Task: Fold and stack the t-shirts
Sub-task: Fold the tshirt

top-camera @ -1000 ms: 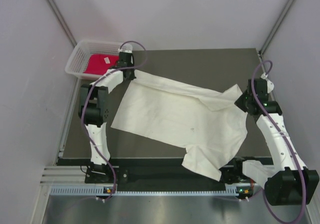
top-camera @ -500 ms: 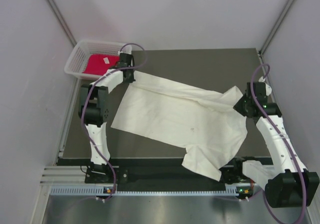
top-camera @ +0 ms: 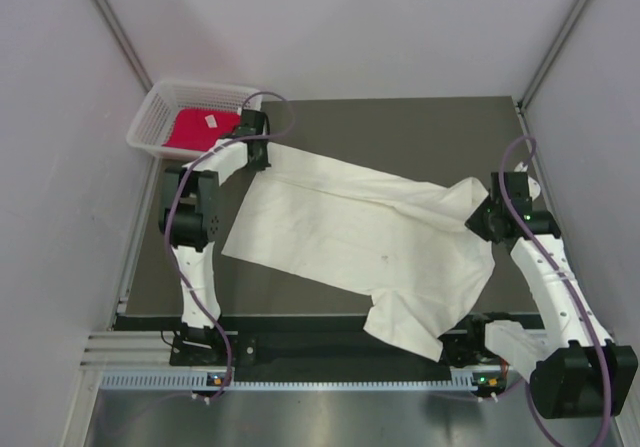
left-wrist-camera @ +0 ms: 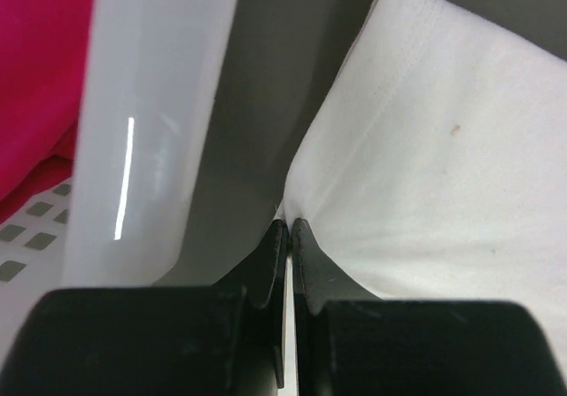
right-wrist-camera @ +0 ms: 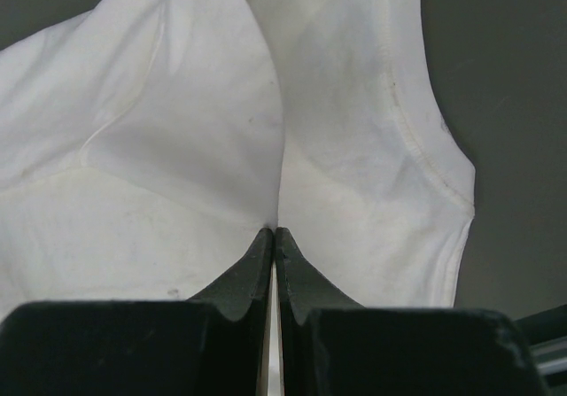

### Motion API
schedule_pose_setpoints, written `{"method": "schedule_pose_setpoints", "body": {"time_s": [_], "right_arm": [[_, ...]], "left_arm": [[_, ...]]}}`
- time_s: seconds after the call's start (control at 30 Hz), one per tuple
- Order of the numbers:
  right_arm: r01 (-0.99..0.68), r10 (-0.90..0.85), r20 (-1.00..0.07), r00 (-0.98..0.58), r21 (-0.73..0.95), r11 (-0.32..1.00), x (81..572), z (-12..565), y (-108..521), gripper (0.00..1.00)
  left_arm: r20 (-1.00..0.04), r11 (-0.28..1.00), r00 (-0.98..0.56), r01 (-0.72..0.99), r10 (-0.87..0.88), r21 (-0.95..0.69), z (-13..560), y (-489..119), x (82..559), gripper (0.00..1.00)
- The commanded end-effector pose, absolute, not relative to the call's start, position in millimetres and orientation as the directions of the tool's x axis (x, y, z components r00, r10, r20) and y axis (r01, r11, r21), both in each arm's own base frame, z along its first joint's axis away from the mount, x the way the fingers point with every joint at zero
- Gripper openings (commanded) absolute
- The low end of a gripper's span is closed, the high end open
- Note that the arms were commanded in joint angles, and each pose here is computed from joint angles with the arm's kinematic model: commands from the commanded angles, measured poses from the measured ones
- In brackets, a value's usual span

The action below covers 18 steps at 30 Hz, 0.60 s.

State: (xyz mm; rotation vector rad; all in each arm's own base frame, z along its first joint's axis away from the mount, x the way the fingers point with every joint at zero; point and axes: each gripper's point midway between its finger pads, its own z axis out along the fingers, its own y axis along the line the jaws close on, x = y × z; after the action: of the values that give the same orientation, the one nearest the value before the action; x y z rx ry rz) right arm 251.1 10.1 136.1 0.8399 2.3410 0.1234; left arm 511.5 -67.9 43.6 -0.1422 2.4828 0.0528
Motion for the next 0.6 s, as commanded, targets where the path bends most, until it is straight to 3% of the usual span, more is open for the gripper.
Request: {"method": "schedule_pose_setpoints", "body": {"time_s": [0.0, 0.3, 0.43, 0.5, 0.57], "right_arm": [[0.536, 0.601, -0.561, -0.569, 0.301, 0.789, 252, 143, 10, 0.00], [0.535, 0.593, -0.561, -0.578, 0.288, 0.794, 256, 137, 9, 0.00], [0.541, 0.592, -0.526, -0.611, 0.270, 0.797, 247, 125, 12, 0.00], [0.541, 0.591, -0.486, -0.644, 0.258, 0.801, 239, 114, 16, 0.00], [0.543, 0.590, -0.424, -0.687, 0.240, 0.805, 226, 99, 21, 0.00]], "left_arm": [[-0.603, 0.989, -0.793, -0.140, -0.086, 0.042, 41, -54, 511, 0.00], [-0.591, 0.989, -0.803, -0.138, -0.077, 0.059, 34, -52, 512, 0.01], [-0.569, 0.986, -0.818, -0.153, -0.086, 0.072, 35, -49, 508, 0.18], [-0.568, 0.990, -0.818, -0.138, -0.091, 0.040, 43, -56, 503, 0.31], [-0.579, 0.993, -0.810, -0.116, -0.094, 0.001, 57, -64, 500, 0.37]]}}
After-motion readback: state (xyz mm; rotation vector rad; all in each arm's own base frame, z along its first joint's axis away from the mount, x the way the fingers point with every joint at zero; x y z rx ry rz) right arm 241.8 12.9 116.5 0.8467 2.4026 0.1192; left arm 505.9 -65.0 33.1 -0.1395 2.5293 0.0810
